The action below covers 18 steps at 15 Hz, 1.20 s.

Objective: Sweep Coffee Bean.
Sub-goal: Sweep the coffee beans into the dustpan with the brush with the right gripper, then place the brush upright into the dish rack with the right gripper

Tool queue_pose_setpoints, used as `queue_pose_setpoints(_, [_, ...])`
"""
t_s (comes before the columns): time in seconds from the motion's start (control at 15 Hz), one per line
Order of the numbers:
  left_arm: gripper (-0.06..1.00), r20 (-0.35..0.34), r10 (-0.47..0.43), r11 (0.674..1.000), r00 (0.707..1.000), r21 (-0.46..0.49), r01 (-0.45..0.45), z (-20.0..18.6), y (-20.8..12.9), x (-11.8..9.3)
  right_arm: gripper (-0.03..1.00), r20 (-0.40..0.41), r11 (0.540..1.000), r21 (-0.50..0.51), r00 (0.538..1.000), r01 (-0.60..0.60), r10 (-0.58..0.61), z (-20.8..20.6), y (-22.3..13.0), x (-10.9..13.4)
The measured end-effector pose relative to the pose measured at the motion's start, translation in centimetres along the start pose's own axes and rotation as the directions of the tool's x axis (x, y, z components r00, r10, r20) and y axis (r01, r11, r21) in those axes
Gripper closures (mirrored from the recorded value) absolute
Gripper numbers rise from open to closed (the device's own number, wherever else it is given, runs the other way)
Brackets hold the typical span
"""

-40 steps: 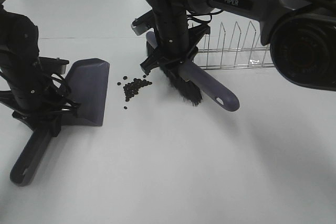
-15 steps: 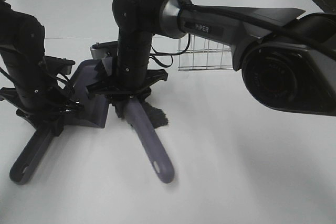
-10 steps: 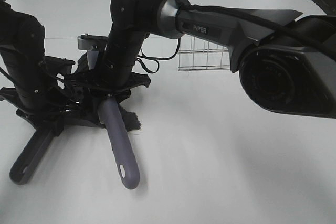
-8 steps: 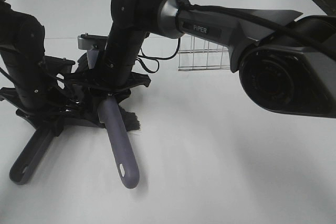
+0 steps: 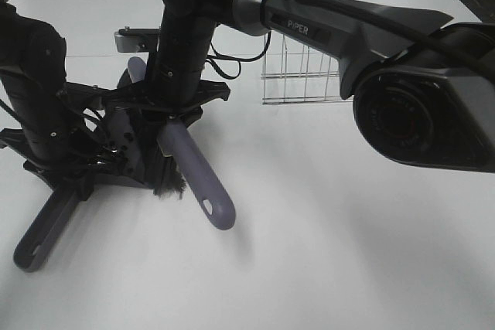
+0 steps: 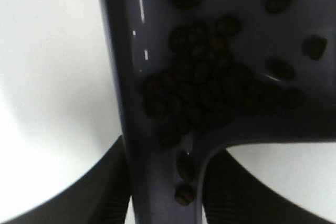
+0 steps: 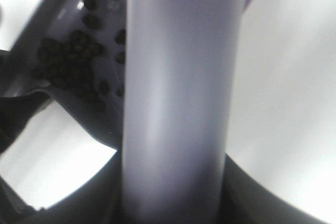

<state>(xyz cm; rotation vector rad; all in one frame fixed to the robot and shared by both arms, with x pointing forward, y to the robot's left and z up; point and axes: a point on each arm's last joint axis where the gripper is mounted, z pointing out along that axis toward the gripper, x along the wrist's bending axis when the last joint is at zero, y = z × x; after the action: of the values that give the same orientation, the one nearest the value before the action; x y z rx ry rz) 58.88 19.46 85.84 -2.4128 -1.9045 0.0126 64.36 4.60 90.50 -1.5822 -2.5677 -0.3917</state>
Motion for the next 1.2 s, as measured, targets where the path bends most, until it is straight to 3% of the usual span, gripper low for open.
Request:
queue_pose_setpoints(0.27, [0.61,0.0,0.006,1.0,1.0,0.0,-0.006,0.0,0.0,0.0,0.64,0.042,0.999,-0.034,0.999,-0.024,0.026,-2.1,0.7,-2.0])
queue_pose_setpoints(0.8, [0.61,0.001,0.014,1.0,1.0,-0.001,-0.014,0.0,0.0,0.0,0.64,0.127,0.989,-0.141,0.992,0.037,-0.019,-7.8,1.1,-2.3])
queue_pose_setpoints(1.0, [0.61,0.002,0.013,1.0,1.0,-0.001,-0.013,0.0,0.0,0.0,0.64,0.166,0.993,-0.108,0.986,0.046,-0.028,-9.0,-0.2,-2.6])
queue_pose_setpoints(1.2, [0.61,0.002,0.013,1.0,1.0,-0.001,-0.013,0.0,0.0,0.0,0.64,0.263,0.997,-0.036,0.963,0.065,-0.054,-10.0,-2.7,-3.6])
